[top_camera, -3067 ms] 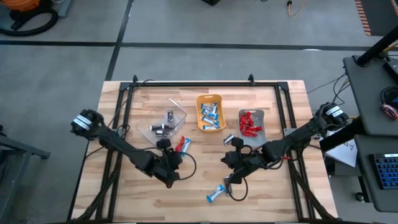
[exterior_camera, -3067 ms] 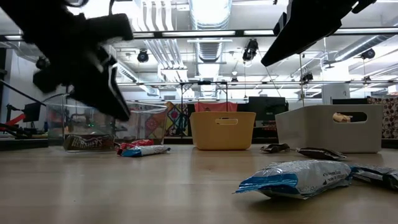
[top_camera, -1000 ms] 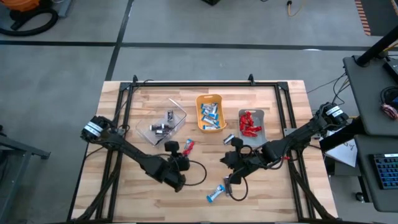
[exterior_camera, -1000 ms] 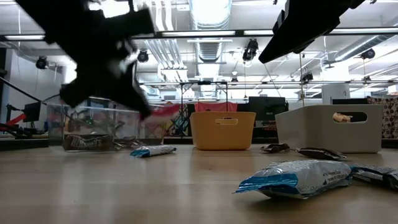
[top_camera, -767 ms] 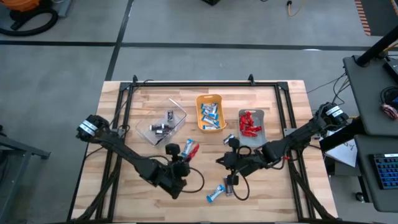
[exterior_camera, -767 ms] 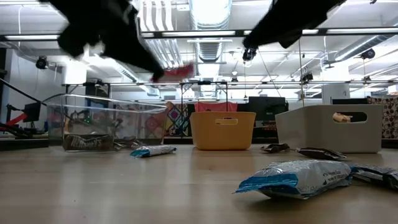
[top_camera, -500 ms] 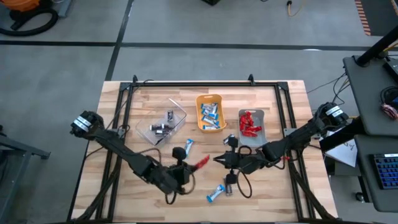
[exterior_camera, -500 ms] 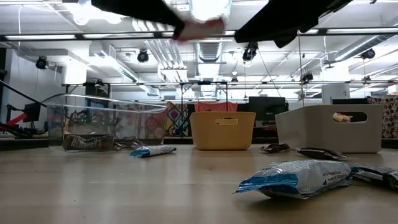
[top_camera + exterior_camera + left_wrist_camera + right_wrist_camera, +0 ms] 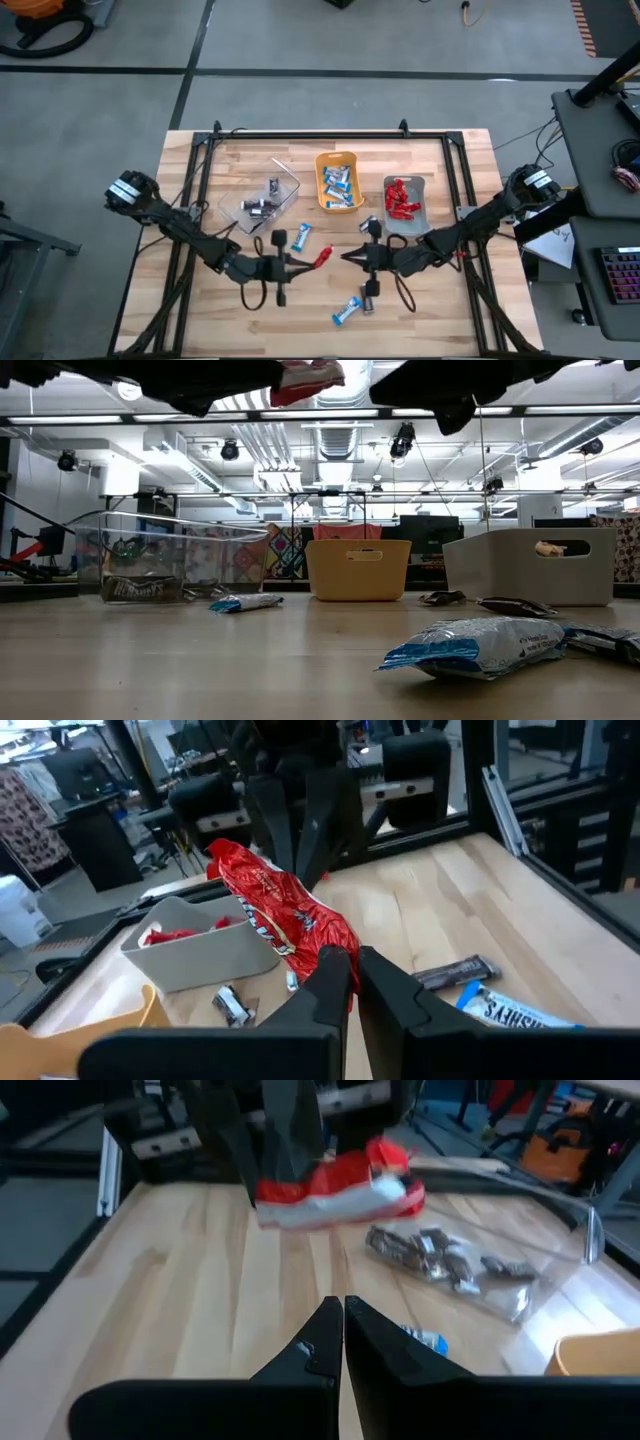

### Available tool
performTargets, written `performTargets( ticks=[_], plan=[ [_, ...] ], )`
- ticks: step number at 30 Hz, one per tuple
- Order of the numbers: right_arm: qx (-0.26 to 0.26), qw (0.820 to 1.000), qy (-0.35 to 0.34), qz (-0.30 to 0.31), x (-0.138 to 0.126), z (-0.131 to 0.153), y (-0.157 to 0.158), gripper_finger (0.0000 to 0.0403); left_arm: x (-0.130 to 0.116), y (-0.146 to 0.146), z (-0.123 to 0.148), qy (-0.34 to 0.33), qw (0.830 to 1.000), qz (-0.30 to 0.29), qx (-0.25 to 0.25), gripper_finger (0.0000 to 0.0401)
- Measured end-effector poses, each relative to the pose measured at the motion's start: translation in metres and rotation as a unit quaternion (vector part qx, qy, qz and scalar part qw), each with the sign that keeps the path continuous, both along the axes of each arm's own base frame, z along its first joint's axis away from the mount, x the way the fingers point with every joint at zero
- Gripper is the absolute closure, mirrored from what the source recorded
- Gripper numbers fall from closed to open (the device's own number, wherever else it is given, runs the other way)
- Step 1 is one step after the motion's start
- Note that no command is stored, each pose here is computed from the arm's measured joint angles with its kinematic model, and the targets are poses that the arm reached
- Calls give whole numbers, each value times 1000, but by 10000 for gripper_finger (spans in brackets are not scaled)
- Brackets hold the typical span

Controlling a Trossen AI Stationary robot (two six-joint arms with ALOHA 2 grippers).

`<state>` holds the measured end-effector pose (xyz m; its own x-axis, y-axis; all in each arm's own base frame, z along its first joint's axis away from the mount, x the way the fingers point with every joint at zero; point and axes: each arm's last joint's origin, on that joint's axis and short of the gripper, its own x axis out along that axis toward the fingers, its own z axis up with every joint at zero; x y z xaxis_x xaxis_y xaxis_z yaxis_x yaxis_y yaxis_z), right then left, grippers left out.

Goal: Organize candy in baskets
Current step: Put the red chocolate into the gray bin

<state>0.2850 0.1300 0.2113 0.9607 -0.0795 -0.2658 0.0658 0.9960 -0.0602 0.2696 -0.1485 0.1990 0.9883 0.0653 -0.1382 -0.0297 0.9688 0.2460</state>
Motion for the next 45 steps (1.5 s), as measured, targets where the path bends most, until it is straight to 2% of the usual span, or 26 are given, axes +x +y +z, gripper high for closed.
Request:
performTargets(
  ticks=[4, 7, 20, 23, 26, 30, 34, 37, 45],
  plan=[
    [-16, 1000, -6, 15, 1, 3, 1, 387, -2, 1, -5, 3, 1000, 2, -16, 401],
    [-12, 999, -14, 33, 3, 5, 1, 363, -3, 1, -8, 7, 1000, 2, -25, 401],
    [20, 999, -46, 18, 11, 12, -14, 168, 5, -5, -14, 17, 999, -17, -38, 401],
    [34, 998, -45, 42, 14, 12, -18, 138, 12, -9, -16, 20, 999, -17, -33, 401],
    [64, 994, -39, 79, 16, 12, -22, 126, 19, -14, -15, 16, 999, -18, -21, 401],
    [77, 991, -31, 109, 17, 11, -22, 134, 26, -18, -12, 11, 1000, -20, -7, 401],
    [74, 990, -31, 114, 16, 11, -21, 167, 28, -19, -9, 6, 1000, -20, -5, 401],
    [74, 990, -32, 112, 16, 11, -22, 212, 28, -19, -10, 6, 1000, -20, -6, 401],
    [63, 991, -32, 116, 16, 11, -21, 364, 27, -19, -10, 7, 1000, -19, -6, 401]
  ],
)
